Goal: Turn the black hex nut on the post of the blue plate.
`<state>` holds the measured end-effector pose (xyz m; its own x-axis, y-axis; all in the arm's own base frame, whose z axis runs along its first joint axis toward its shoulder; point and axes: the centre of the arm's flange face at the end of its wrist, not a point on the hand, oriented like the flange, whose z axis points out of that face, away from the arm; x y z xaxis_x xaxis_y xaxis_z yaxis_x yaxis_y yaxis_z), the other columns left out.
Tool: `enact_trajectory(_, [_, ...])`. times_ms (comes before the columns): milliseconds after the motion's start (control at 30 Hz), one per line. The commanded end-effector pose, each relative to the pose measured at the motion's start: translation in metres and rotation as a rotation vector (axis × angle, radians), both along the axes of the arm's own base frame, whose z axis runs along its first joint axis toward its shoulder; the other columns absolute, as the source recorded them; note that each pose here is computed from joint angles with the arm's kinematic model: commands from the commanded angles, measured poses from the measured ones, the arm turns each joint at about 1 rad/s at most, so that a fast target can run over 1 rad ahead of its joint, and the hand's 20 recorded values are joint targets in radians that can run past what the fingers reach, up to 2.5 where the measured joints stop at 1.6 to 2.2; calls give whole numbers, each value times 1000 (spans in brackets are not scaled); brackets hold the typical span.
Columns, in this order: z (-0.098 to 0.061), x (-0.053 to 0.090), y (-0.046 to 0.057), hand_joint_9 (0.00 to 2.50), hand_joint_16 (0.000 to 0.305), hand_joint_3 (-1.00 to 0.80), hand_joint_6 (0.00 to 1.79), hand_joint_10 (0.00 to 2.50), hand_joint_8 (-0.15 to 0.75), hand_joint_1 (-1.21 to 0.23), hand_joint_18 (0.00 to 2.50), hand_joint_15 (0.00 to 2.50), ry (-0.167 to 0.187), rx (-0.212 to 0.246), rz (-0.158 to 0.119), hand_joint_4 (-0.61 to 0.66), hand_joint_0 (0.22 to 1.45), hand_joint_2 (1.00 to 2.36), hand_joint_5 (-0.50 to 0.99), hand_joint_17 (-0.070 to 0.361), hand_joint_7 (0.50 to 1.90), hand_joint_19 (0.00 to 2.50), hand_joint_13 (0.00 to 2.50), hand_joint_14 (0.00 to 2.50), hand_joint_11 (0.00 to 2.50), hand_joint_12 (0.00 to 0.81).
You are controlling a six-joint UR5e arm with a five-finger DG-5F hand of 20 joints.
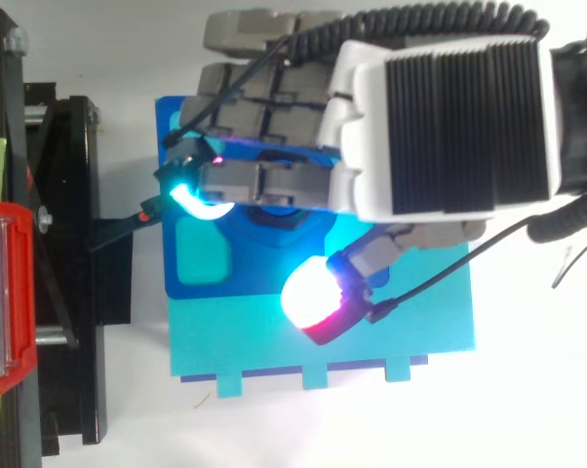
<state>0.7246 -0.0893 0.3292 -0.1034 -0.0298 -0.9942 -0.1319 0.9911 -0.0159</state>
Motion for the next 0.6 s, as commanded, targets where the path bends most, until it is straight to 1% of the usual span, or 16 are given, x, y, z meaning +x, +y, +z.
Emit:
enact_trajectory(0, [-18,11,12,527,55,-474,503,2,287,-431,418,88,-6,11,-2,246,502,1002,-162,124,869,225,500,3,0,358])
enact_trajectory(33, [-17,13,15,526,55,-471,503,1,287,-432,419,84,-15,11,2,245,501,1003,-162,124,869,218,501,3,0,358])
enact_trajectory(67, [-17,13,15,527,55,-473,503,0,287,-432,418,84,-15,11,2,245,502,1002,-162,124,868,222,501,3,0,358])
enact_trajectory(100, [-24,15,18,527,55,-474,503,1,287,-432,418,81,-9,11,5,243,502,1003,-162,124,867,218,501,3,0,358])
enact_trajectory(133, [-24,16,24,527,55,-473,503,0,287,-431,419,81,-11,9,7,242,502,1002,-162,124,867,218,501,3,0,358])
enact_trajectory(200, [-24,16,27,528,55,-474,503,0,289,-431,419,78,-7,3,6,241,502,1002,-162,124,868,225,500,3,2,359])
enact_trajectory(233, [-25,16,31,529,55,-472,503,0,288,-431,419,87,-5,-4,2,244,502,1002,-162,124,870,222,500,3,1,358])
enact_trajectory(267, [-25,16,34,523,55,-470,503,0,287,-431,419,87,2,-10,4,246,502,1002,-163,124,882,218,500,3,0,358])
enact_trajectory(300, [-27,14,37,521,55,-471,503,0,288,-431,417,80,18,-11,10,244,502,1002,-163,124,884,219,498,4,0,358])
enact_trajectory(400, [-28,12,37,513,55,-474,503,0,285,-431,410,85,41,-12,10,234,502,1003,-172,123,946,211,493,3,1,357])
enact_trajectory(500, [-23,13,37,493,54,-473,503,0,282,-432,398,84,41,-10,11,223,501,1002,-184,122,1002,216,481,5,9,357])
enact_trajectory(533, [-19,13,37,491,54,-473,503,0,281,-432,398,84,42,-12,13,221,501,1002,-185,122,1004,219,481,3,9,356])
enact_trajectory(567, [-17,13,36,487,54,-476,503,0,279,-431,396,85,47,-12,15,219,502,1002,-189,122,1023,223,481,3,20,356])
